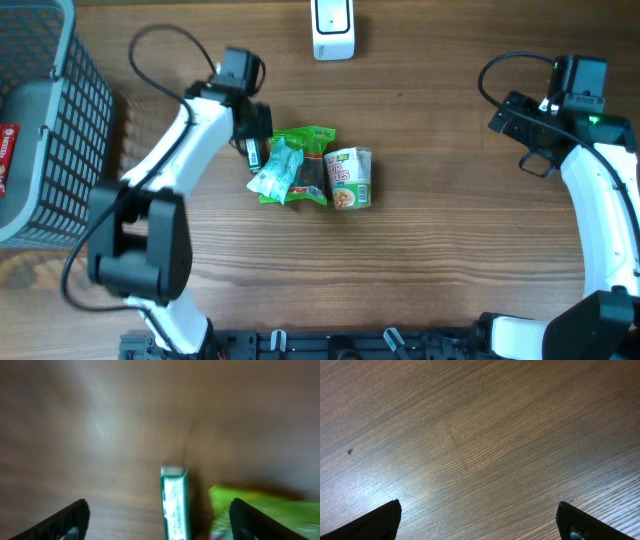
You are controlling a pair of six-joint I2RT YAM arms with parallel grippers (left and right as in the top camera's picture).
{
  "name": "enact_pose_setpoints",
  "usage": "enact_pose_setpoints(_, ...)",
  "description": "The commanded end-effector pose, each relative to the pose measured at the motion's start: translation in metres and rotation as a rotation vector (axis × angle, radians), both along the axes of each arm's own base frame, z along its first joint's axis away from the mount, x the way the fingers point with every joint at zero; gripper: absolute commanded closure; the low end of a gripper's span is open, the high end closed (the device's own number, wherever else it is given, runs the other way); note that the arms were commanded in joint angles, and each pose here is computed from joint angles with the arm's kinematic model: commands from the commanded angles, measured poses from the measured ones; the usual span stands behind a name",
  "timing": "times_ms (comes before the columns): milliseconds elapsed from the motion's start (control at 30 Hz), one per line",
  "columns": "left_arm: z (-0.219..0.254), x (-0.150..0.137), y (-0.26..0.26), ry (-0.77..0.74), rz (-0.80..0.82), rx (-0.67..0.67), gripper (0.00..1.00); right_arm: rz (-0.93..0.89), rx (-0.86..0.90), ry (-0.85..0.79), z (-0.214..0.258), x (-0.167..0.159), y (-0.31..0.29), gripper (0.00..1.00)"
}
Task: Scan the item barcode
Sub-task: 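Carry the green box to the table left of the bags and release, then move the left gripper back into the basket toward the red stick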
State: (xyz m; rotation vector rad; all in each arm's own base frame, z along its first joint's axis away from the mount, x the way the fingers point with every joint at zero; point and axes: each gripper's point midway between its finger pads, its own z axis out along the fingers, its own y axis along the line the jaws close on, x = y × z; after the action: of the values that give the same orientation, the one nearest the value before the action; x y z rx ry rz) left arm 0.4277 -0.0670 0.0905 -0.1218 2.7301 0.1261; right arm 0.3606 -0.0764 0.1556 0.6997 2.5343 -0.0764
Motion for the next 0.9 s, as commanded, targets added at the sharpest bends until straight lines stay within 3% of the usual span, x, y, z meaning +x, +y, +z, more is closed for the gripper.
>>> enact_pose_setpoints(0,0.140,0.034,0.018,-0.322,-0.020,0.033,0.09,0.010,-0.011,-0.022,0.009,0.004,-0.001,0.01)
enact_pose_setpoints(133,0.214,0.036,0.068,-0.463,0.039,0.073,0.06,0.010,-0.011,-0.023,0.009,0.004,-0.001,0.00)
enact_pose_setpoints(233,0.230,0.030,0.117,-0.486,0.124,0.110,0.03,0.010,-0.011,-0.022,0.009,0.004,-0.001,0.00)
enact_pose_setpoints(467,0.218,-0.008,0.278,-0.449,0.444,0.163,0.00,0.010,-0.011,-0.023,0.009,0.004,-0.001,0.00)
enact_pose_setpoints(867,0.170,-0.074,0.401,-0.345,0.661,0.131,0.04,0.010,-0.011,-0.022,0.009,0.004,-0.001,0.00)
